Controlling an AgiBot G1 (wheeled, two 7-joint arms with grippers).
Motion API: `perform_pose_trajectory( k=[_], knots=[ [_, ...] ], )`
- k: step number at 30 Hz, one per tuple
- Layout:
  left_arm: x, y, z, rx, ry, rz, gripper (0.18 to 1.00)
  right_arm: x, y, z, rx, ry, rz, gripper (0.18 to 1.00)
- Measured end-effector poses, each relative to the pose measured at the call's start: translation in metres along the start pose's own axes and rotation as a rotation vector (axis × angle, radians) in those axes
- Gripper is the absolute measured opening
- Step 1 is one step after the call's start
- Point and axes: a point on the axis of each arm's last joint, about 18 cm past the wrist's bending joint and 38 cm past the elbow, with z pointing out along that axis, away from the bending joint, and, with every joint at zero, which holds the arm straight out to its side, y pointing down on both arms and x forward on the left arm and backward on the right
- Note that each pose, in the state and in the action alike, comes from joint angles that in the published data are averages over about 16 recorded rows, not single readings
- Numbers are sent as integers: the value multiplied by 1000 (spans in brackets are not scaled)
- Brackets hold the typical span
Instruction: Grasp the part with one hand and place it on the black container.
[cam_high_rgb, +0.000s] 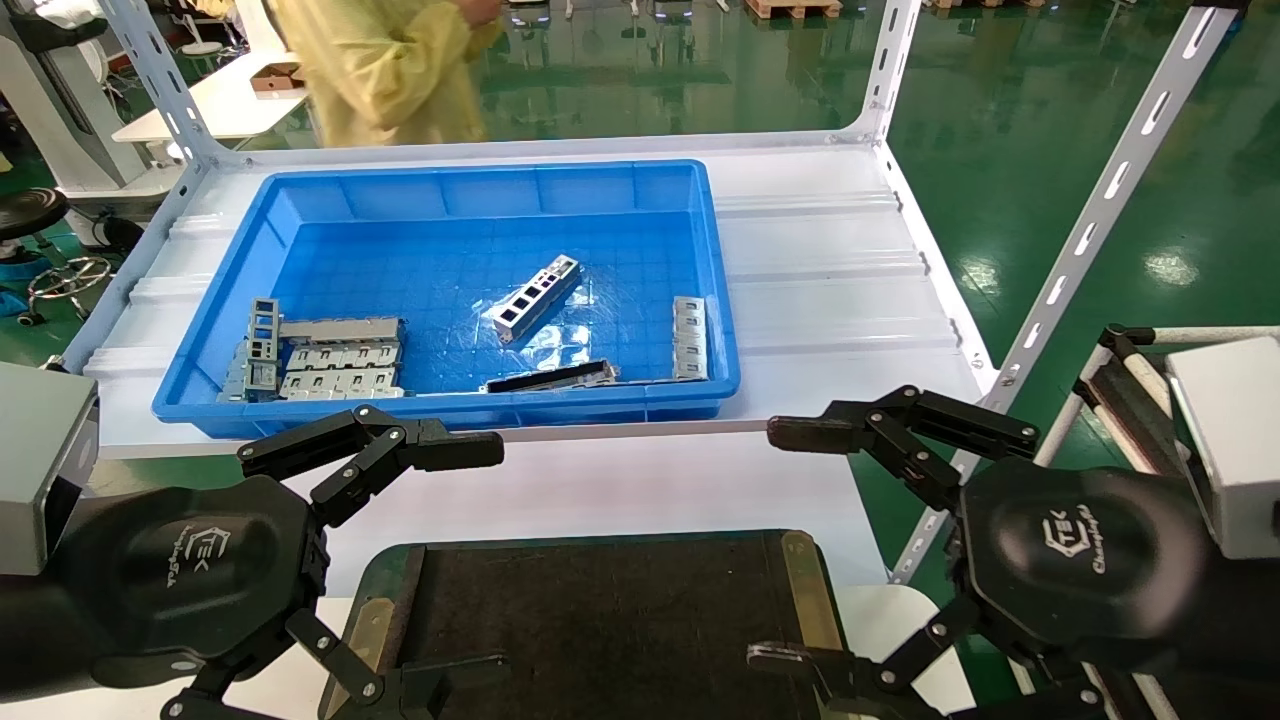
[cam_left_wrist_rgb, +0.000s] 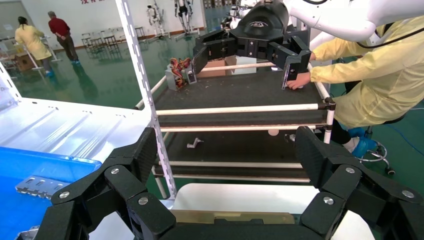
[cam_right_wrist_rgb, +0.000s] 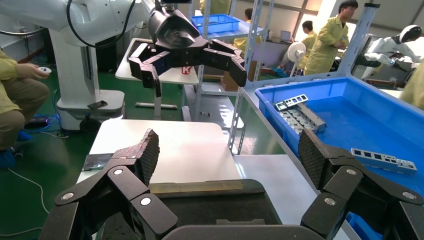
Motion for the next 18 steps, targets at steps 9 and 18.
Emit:
perform_pose_trajectory(
  k=[9,18],
  knots=[
    [-6,1,0,-7,-24,12,1001,0,0,0,0,0,0,1001],
    [-26,7,3,-28,-100,40,1001,0,0,0,0,0,0,1001]
  ],
)
